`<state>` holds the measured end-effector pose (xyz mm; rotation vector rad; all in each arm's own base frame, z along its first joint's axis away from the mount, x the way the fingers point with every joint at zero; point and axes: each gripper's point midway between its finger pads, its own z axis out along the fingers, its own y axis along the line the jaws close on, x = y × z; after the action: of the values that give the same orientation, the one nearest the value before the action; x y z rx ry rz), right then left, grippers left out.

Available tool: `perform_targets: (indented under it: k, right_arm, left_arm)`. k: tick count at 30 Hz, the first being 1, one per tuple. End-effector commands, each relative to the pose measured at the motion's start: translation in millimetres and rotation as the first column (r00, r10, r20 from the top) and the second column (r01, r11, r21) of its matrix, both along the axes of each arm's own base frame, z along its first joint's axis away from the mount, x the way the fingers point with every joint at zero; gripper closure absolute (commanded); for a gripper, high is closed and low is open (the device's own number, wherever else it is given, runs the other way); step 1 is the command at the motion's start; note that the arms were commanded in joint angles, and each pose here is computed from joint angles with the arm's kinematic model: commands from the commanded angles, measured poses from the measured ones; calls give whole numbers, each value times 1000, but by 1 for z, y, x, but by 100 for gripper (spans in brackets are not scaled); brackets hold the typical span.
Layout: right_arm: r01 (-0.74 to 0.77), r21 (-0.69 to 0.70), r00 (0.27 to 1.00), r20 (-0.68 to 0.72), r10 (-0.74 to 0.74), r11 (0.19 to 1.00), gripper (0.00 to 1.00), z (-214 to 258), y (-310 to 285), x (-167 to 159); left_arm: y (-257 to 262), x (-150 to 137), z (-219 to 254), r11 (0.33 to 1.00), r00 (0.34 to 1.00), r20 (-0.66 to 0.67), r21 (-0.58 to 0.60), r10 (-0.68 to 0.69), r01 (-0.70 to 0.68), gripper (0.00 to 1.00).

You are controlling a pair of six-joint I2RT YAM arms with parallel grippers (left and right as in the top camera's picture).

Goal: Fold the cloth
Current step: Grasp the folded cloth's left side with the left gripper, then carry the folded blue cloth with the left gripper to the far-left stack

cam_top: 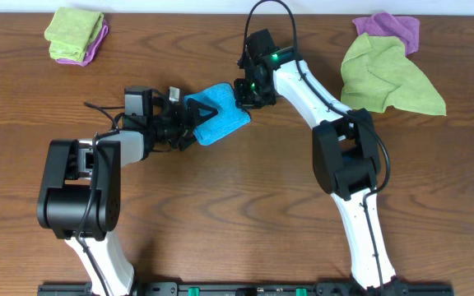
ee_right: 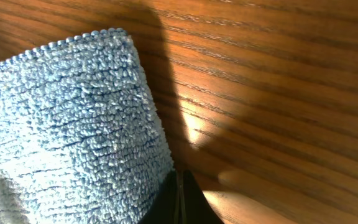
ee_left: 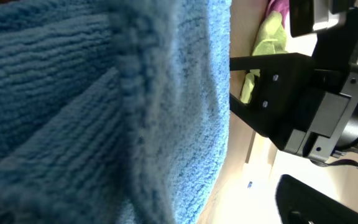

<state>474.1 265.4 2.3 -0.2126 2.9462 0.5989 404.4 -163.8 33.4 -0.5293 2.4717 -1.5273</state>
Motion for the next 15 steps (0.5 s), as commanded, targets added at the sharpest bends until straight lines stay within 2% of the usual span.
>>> perform_targets:
  k: [1,2,4,5,6,7,12,15]
  right_arm:
    - [13,2,999,-35,-13,1000,98,-8,-1,-5]
    - [15,1,999,-39,-15,1000,98,-8,-2,-5]
    - [19,-3,999,-47,-19,1000,98,-8,-6,-6]
    - [23,-6,998,-52,-23,1000,98,-9,-8,-6]
    - [27,-8,998,-57,-27,1000,99,-9,-10,-6]
    - [31,-10,998,-62,-32,999,98,-9,-13,-6]
    - [63,-27,993,-96,-66,998,99,-4,-36,-6]
    - [70,-34,993,-94,-73,997,99,9,-53,-4]
  left_arm:
    - [10,-15,-49,993,992,-116,110,55,-42,22]
    - [11,-16,-51,992,991,-121,117,55,-41,33]
    - [11,-18,-52,992,990,-131,118,55,-40,69]
    - [11,-18,-52,992,990,-130,118,55,-40,84]
    - [11,-18,-52,992,990,-129,118,56,-40,90]
    - [11,-18,-52,992,990,-129,119,57,-41,94]
    - [11,-10,-48,992,990,-117,113,74,-61,94]
    - [7,14,-23,996,996,-35,51,81,-79,94]
